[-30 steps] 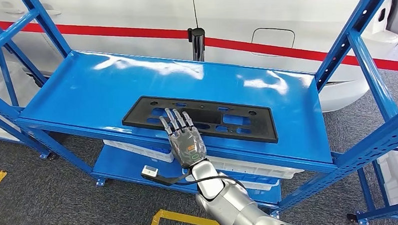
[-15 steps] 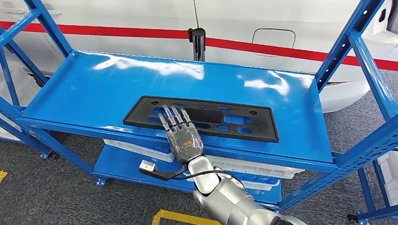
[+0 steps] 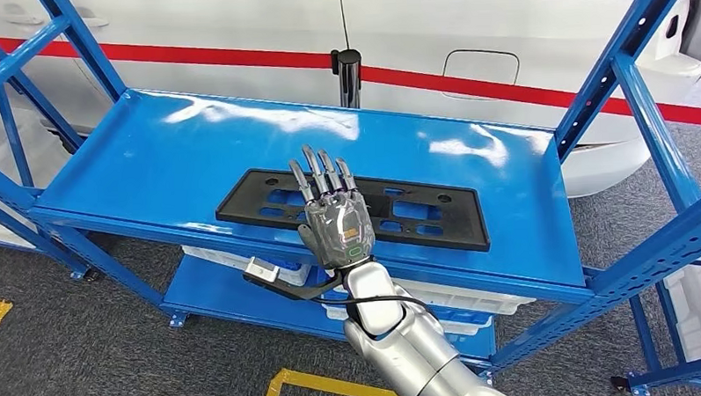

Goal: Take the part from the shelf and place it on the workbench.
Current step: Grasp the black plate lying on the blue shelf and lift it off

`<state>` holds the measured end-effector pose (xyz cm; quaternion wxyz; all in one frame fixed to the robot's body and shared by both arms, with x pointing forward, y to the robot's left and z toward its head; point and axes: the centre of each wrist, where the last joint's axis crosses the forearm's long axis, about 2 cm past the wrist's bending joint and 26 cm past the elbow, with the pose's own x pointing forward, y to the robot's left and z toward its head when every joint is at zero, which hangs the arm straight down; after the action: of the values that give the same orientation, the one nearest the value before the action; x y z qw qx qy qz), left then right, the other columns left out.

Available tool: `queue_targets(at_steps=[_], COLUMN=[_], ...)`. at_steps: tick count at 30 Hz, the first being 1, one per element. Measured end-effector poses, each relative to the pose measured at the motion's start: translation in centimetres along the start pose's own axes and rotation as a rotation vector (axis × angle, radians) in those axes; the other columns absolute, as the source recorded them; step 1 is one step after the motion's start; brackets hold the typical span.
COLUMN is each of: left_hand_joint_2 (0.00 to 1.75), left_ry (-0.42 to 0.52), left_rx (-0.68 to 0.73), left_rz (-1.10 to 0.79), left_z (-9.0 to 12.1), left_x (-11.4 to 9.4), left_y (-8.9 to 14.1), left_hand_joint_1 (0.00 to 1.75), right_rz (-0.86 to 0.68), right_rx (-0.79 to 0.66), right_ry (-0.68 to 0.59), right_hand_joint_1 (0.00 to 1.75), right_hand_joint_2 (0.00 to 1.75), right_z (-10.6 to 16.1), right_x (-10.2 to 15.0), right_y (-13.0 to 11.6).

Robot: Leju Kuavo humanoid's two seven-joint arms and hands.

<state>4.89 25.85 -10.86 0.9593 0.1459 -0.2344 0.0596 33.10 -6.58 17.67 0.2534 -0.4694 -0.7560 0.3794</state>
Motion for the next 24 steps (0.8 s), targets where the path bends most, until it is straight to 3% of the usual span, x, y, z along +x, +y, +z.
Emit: queue_targets(at_steps=[18, 24], left_hand_joint_2=[0.00, 0.00], left_ry=[0.003, -0.002], left_rx=[0.005, 0.005], left_rz=[0.002, 0.005], left_z=[0.0, 0.0], left_x=[0.0, 0.0], left_y=[0.0, 0.0], left_hand_joint_1=[0.00, 0.00], right_rz=[0.019, 0.067], right_rx=[-0.007, 0.063], right_ry=[0.037, 0.041], right_hand_joint_1=[0.00, 0.00], right_hand_joint_2=[1.75, 1.75], right_z=[-0.3, -0.5], right_x=[-0.4, -0.8], right_y=[0.0, 1.0])
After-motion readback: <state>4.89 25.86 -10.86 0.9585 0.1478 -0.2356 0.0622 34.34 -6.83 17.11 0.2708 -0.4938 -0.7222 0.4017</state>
